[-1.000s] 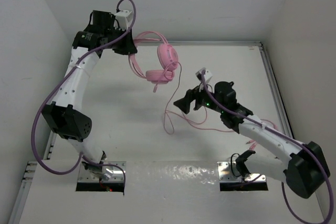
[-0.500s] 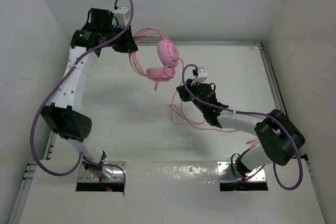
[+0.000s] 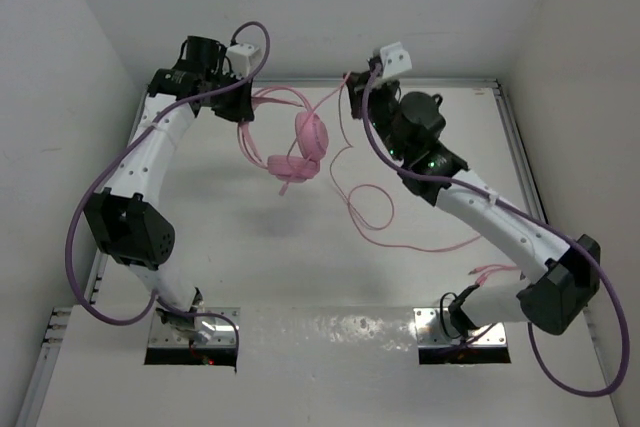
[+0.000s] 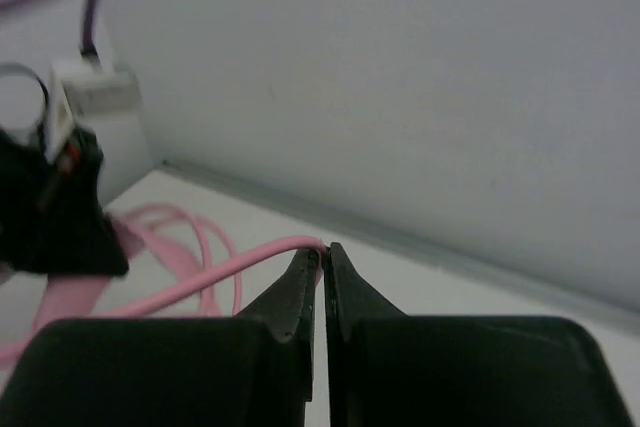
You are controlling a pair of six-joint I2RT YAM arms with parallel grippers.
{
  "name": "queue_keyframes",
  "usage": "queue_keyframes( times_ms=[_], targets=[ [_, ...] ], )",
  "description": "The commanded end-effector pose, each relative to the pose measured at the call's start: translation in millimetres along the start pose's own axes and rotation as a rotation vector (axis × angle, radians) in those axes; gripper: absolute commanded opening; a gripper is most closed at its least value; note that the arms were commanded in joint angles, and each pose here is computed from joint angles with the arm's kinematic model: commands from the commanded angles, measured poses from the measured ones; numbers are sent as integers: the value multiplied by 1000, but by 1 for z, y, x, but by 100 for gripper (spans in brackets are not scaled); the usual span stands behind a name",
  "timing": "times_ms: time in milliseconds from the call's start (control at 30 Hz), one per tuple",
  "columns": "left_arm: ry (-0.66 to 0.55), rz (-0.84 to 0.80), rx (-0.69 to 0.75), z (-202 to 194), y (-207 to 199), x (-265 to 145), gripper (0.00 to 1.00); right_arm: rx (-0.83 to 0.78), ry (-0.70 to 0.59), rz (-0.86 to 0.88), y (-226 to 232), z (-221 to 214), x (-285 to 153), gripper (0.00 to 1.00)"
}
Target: Wrap the headphones
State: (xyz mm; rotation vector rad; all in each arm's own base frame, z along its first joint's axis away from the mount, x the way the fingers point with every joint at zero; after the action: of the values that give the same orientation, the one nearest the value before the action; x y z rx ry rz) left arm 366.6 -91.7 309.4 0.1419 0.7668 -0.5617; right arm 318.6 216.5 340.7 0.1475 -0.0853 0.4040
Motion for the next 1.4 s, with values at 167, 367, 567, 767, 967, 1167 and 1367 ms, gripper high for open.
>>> queue_keyframes(
  times_ms=[167, 367, 567, 767, 967, 1167, 1367],
  targets=[
    [-67, -130, 77, 10, -23, -2, 0, -340, 232, -13, 10, 36, 72, 0],
    [-69, -211, 90, 7, -36, -2, 0, -336, 373, -76, 8, 15, 127, 0],
    [-79, -246, 63, 9, -42, -5, 0, -188, 410, -207, -25, -10, 141, 0],
    [-185, -197, 18, 40, -38, -23, 0, 124, 387, -285, -93, -32, 111, 0],
    [-312, -315, 40, 71, -52, -43, 0, 125, 454, -117, -81, -63, 110, 1],
    [-413, -310, -36, 101, -53, -58, 0, 121, 440, 50, -71, -101, 101, 98],
    [-522, -177, -139, 131, -37, -86, 0, 74, 494, -51, -90, -155, 62, 99]
  ],
)
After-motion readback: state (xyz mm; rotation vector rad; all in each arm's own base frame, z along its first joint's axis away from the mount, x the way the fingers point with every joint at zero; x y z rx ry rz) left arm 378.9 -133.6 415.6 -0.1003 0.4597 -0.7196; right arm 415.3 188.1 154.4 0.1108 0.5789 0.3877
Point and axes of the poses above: each gripper's point midway between its finger pads, its own x axis out along the fingers, its own y axis along the line the jaws close on, z = x × y, the point moved 7 cm from there along -x, back along the fingers, and after that the axes turned 5 degrees about x, right-handed, at the moved point
